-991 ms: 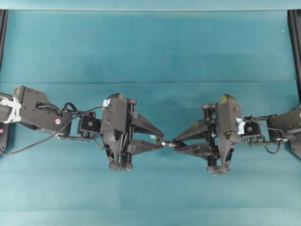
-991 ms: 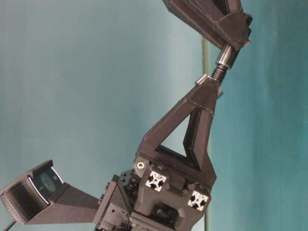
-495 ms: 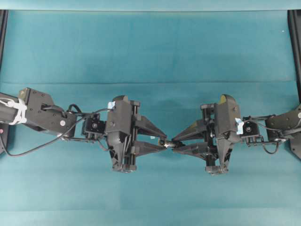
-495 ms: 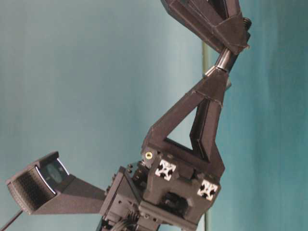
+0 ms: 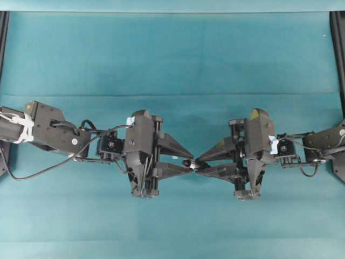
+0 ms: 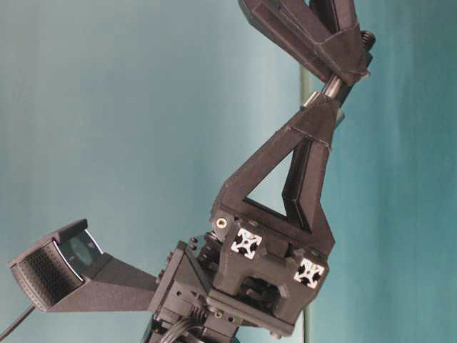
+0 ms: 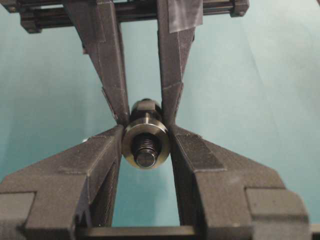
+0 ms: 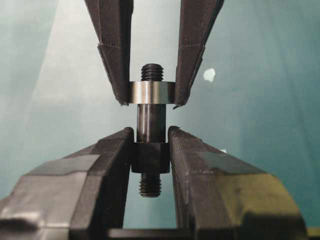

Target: Insert the washer onto the shaft with both hands.

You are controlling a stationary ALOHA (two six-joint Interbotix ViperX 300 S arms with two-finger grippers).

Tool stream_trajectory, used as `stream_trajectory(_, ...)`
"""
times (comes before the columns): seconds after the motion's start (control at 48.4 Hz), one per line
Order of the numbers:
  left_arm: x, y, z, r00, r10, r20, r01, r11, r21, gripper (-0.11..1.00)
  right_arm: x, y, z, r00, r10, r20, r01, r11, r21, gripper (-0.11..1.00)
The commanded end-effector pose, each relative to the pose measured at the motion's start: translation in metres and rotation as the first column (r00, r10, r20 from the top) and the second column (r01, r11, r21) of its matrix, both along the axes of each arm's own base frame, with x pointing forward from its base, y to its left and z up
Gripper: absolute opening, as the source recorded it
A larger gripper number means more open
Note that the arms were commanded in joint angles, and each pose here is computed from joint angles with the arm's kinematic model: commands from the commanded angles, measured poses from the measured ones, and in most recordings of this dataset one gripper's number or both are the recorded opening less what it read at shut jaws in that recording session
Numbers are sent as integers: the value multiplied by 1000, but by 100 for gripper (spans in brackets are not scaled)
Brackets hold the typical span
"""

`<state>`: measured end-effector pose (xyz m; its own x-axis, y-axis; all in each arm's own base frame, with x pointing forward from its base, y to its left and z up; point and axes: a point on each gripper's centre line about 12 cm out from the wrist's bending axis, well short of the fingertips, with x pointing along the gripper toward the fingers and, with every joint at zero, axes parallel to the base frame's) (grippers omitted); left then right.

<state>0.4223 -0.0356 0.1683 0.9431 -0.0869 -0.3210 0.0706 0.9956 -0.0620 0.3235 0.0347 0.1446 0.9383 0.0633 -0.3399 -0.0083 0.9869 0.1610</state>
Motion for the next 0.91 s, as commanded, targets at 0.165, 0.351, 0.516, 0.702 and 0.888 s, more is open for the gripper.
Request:
stream_trajectory(0.165, 9, -2, 6, 1000, -4, 26, 4, 1000, 1, 37, 9, 0, 11, 999, -7, 51, 6, 1000, 12, 0)
stream_trajectory(0.351, 11, -2, 7, 1000, -3, 29, 3, 1000, 0, 37, 11, 0, 13, 998, -8, 65, 7, 1000, 13, 0)
stream_trajectory(0.516, 11, -2, 5, 1000, -4, 21, 4, 1000, 7, 37, 12, 0, 12, 998, -8, 68, 7, 1000, 13, 0)
stream_trajectory(0.702, 12, -1, 6, 1000, -3, 22, 3, 1000, 7, 37, 12, 0, 12, 998, -8, 67, 7, 1000, 13, 0)
stream_trajectory(0.888, 14, 1, 9, 1000, 5, 29, -5, 1000, -2, 37, 11, -1, 11, 998, -10, 64, 9, 1000, 12, 0)
